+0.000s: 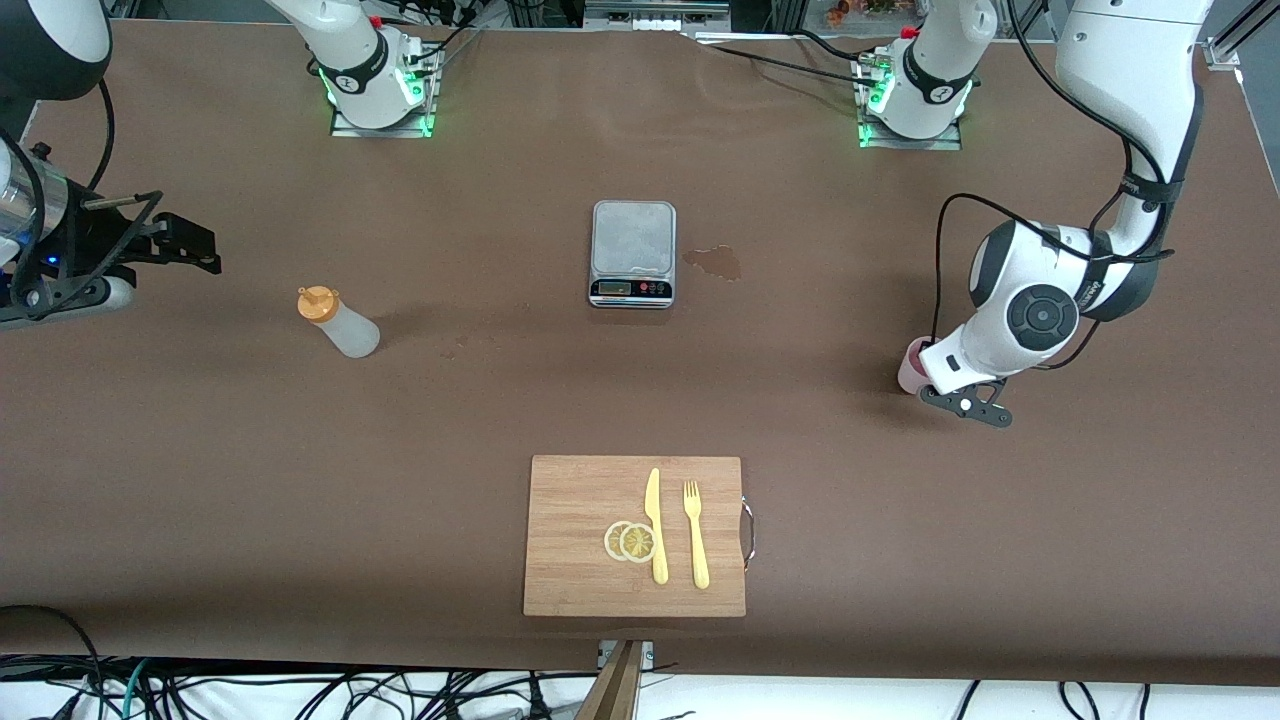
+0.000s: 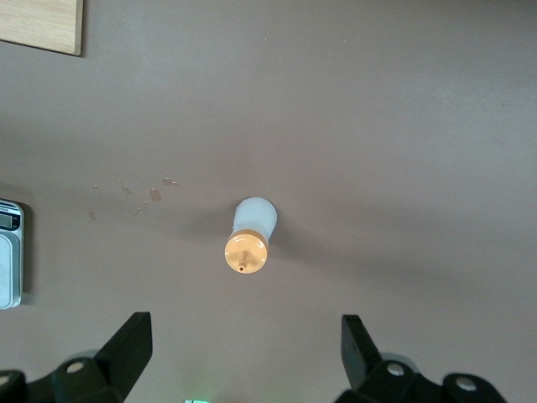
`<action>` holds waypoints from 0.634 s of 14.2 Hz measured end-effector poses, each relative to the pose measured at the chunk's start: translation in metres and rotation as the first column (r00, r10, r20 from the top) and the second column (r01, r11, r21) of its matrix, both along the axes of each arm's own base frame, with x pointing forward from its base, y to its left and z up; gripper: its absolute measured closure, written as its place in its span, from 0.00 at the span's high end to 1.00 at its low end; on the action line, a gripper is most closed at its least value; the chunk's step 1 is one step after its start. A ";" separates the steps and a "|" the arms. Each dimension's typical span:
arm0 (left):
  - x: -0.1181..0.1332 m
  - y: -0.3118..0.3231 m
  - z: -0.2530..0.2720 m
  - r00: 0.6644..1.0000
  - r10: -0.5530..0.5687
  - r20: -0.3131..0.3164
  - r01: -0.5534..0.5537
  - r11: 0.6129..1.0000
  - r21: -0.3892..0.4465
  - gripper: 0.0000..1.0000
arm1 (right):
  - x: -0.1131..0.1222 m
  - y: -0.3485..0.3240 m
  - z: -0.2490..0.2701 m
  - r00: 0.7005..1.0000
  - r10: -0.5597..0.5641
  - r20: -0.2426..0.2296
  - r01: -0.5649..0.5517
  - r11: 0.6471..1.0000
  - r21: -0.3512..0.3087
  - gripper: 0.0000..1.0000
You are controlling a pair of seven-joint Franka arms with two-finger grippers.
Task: Add sauce to pink cup with both arms
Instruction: 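Lower the left gripper and grasp the pink cup, then carry the pink cup with the left gripper onto the scale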
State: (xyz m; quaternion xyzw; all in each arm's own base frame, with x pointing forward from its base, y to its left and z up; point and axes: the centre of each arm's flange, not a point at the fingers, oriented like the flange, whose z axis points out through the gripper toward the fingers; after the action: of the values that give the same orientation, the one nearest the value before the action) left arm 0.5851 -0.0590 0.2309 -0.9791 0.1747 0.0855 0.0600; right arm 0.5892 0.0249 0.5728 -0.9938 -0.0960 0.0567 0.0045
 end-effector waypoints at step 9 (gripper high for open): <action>-0.041 -0.183 0.063 0.980 0.181 -0.082 -0.187 0.979 -0.083 0.06 | 0.000 0.000 -0.001 1.000 0.000 -0.001 0.000 1.000 0.000 1.00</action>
State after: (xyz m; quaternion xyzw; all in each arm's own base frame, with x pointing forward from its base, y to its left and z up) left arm 0.5444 -0.2422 0.2940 -0.9889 0.0892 0.1191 0.0008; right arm 0.5895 0.0247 0.5720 -0.9937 -0.0959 0.0573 0.0045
